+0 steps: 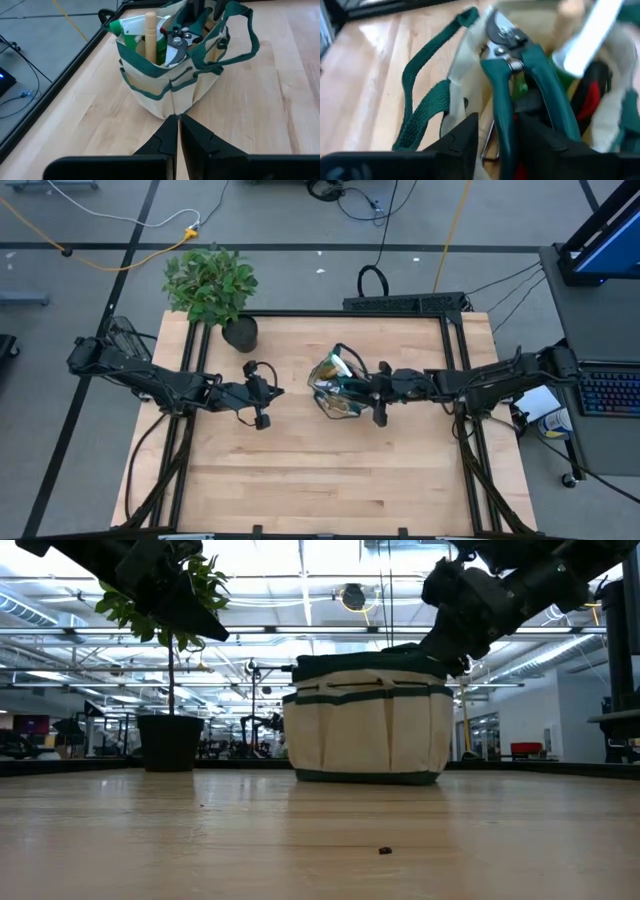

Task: Pick & Place Garden tools in Gardening bag
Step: Put the shear scissors into the gardening bag

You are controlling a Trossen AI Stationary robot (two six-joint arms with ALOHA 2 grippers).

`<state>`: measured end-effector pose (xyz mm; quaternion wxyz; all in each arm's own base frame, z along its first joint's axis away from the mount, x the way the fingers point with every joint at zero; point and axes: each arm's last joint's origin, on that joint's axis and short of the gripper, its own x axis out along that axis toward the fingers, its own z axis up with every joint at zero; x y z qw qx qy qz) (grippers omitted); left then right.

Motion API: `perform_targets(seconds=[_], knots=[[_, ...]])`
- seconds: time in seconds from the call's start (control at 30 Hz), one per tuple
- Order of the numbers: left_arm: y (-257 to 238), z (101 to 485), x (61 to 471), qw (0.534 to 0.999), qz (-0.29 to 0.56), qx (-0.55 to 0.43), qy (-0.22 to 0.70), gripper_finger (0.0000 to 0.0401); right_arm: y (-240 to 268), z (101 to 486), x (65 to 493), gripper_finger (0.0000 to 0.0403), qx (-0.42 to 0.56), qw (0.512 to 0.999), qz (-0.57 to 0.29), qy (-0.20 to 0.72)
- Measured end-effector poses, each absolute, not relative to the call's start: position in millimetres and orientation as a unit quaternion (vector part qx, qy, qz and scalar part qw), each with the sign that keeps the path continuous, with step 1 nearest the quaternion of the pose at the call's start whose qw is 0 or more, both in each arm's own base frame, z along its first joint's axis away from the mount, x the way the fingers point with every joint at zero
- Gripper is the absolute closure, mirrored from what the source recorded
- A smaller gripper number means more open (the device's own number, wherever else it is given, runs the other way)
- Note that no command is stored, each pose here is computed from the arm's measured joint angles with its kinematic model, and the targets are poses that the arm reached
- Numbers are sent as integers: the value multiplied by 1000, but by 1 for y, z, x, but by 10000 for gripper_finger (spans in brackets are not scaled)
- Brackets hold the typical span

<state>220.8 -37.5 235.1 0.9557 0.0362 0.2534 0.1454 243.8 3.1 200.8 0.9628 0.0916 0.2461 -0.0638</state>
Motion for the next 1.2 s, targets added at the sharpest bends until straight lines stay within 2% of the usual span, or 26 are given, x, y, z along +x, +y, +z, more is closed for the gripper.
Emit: perform_targets(seconds=[0.1,0.3,0.4,0.57,0.77,1.2], knots=[[-38,235,221,956,145,38,252,375,3,204,246,254,52,971,-52,227],[-38,236,221,957,145,37,250,375,5,217,242,225,49,980,-45,189],[-38,236,221,956,143,45,252,375,4,229,238,223,27,987,-43,155],[-37,237,222,958,142,55,244,375,-7,243,246,238,7,991,-117,64],[-38,242,225,965,140,44,219,375,-10,210,263,254,25,989,-61,132],[-38,242,225,965,137,48,220,375,-17,177,266,257,63,963,-93,247]])
